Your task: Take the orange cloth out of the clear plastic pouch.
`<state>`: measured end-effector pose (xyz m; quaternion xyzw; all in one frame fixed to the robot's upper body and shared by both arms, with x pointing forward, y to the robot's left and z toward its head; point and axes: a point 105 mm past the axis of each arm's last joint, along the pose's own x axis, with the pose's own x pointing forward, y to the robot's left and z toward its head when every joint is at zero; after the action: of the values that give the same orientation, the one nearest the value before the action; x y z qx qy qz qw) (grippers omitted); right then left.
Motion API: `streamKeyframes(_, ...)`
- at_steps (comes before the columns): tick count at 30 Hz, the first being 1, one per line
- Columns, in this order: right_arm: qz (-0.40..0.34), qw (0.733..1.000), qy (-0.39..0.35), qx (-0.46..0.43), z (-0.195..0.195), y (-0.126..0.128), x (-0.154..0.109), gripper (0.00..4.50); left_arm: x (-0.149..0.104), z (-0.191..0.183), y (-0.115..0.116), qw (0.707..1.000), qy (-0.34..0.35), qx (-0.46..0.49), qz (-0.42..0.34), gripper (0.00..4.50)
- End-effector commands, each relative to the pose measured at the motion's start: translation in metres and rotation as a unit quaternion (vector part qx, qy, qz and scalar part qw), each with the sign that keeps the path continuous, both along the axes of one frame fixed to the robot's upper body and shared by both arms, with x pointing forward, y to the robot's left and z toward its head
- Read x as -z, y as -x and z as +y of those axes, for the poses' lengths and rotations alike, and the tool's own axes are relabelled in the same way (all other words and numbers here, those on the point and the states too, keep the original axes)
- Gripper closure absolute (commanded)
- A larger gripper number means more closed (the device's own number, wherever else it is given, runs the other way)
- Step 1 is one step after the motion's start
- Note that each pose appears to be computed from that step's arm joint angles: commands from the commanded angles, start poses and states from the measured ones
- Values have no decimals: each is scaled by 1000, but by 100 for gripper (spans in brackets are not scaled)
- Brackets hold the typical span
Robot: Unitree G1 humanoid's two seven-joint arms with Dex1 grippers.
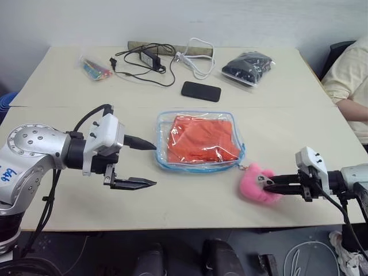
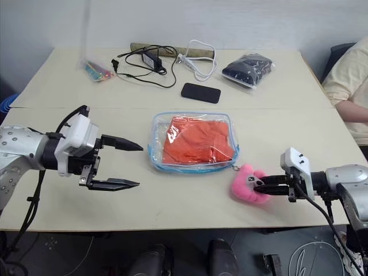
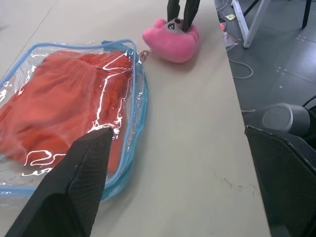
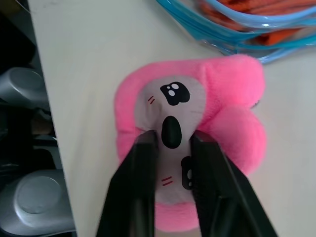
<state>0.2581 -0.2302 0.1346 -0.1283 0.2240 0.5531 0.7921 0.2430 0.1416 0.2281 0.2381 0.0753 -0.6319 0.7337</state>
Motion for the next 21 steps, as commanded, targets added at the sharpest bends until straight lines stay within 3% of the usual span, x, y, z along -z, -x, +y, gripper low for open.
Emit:
streamKeyframes(1,-29,999,-22,-28,13,0,-22,444,-5,0,2,1000,-6,4,-19,0)
streamKeyframes(7,-59,993,-43,-95,58,-1,-28,444,-7,0,0,1000,-7,3,-23,0)
streamKeyframes(19,-90,989,-10,-120,121,-14,15,444,-3,-8,-6,1000,-8,8,-26,0)
streamKeyframes(21,-83,990,-7,-114,120,-14,18,377,0,-9,-7,1000,-10,10,-26,0)
